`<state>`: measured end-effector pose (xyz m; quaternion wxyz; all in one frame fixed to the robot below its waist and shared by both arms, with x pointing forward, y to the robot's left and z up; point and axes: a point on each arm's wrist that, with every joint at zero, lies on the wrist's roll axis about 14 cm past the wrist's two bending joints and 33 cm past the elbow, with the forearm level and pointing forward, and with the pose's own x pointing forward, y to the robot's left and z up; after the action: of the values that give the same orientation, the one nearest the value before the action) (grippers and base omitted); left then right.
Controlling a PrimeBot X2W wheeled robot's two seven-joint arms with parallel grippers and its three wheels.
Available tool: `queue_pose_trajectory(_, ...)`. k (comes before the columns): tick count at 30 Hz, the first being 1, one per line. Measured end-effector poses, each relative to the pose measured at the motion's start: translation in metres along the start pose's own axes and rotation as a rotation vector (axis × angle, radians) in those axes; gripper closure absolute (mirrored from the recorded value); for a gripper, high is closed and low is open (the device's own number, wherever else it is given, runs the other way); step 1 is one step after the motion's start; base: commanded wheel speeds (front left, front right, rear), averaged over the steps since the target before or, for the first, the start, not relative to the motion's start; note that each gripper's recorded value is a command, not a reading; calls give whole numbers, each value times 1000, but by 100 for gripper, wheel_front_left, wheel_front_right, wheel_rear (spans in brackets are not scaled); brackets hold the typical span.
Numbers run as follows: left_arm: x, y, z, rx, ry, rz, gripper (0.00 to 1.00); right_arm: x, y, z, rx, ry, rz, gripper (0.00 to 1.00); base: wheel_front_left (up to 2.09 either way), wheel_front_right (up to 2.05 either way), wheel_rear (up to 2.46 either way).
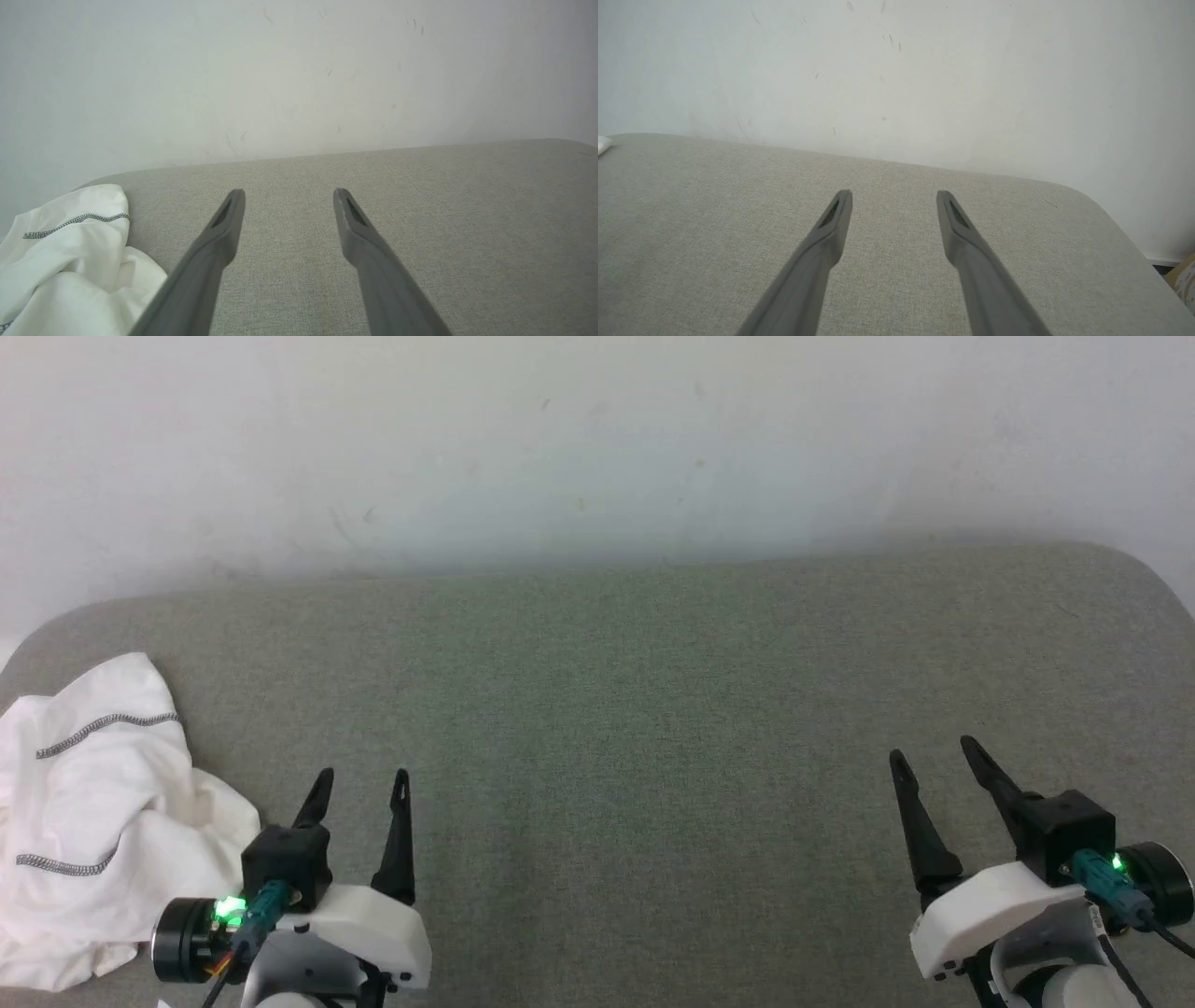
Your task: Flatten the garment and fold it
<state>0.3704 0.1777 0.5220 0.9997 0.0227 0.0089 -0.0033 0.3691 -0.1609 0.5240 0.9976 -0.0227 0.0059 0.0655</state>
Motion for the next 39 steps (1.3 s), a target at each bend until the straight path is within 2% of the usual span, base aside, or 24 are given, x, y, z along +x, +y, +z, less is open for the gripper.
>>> queue_pose_trajectory(20,-3,3,3,-48,-30,11,0,4,4,2,39,-31,12,0,0,0,0)
queue_pose_trajectory(39,-22,42,6,-90,-70,129,0,22,35,6,52,-65,109,0,0,0,0)
